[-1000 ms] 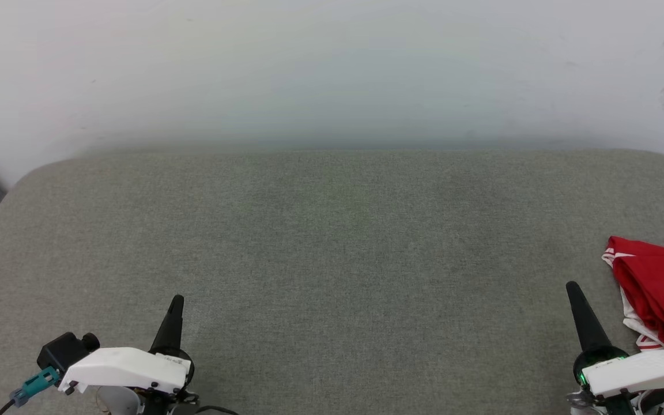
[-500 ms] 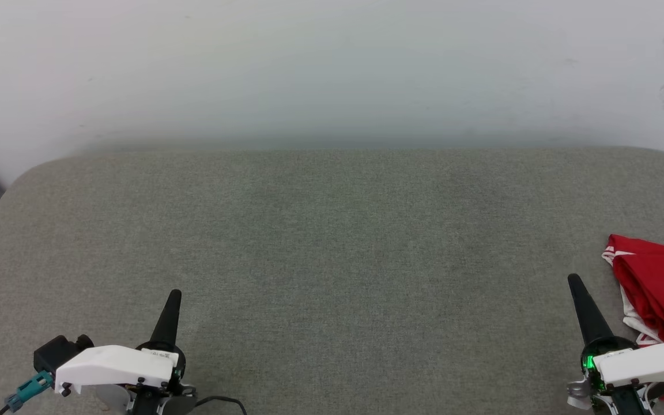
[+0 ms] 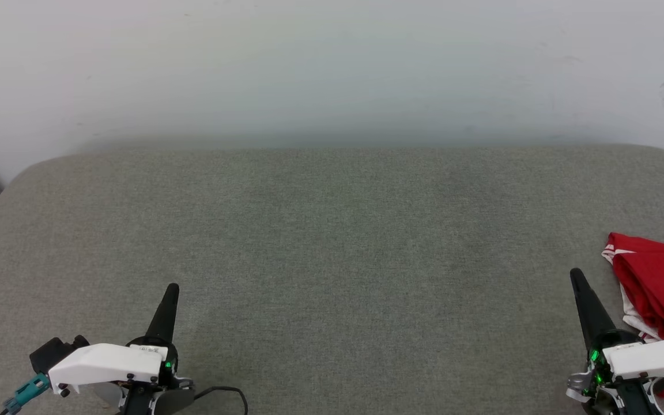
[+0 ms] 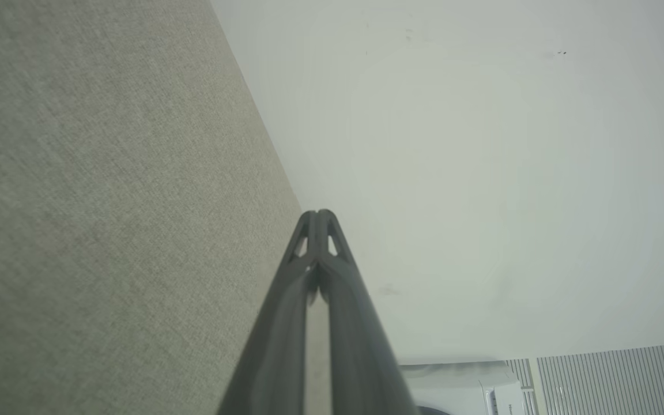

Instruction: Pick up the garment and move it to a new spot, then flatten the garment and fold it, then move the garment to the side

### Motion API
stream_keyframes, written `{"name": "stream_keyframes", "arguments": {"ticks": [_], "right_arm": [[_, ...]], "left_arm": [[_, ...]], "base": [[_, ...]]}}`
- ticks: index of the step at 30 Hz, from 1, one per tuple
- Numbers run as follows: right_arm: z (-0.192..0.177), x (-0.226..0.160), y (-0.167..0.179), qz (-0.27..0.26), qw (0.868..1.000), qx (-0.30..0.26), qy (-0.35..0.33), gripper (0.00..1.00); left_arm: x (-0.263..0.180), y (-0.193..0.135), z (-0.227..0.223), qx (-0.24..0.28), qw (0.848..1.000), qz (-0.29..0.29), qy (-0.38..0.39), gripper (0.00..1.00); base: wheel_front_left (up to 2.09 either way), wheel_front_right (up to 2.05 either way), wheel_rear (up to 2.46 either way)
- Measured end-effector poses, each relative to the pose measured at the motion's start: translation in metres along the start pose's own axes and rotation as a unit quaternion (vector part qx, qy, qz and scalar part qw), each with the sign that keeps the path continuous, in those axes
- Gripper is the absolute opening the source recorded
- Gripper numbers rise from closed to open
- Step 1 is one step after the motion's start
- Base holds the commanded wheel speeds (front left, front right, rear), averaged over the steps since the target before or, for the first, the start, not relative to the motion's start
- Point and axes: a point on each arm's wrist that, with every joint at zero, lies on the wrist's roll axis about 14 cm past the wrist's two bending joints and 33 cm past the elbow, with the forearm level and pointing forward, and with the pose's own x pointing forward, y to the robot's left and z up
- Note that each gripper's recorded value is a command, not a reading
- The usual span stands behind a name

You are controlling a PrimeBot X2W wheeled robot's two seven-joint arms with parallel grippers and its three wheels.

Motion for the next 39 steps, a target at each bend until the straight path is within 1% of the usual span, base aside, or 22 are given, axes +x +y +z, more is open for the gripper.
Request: {"name": "stream_keyframes", "arguments": {"ticks": [23, 39], "right_arm": [[0.0039, 0.0062, -0.0010, 0.002, 0.996, 0.091, -0.008, 0.00], [0.0066, 0.0100, -0.0012, 0.005, 0.990, 0.141, -0.014, 0.00]], "left_arm": [[0.0030, -0.0036, 0.0049, -0.087, 0.996, -0.018, -0.009, 0.00], [0.0054, -0.0078, 0.0081, -0.134, 0.990, -0.034, -0.016, 0.00]], "base": [[0.00, 0.00, 0.00], [0.00, 0.00, 0.00]]}}
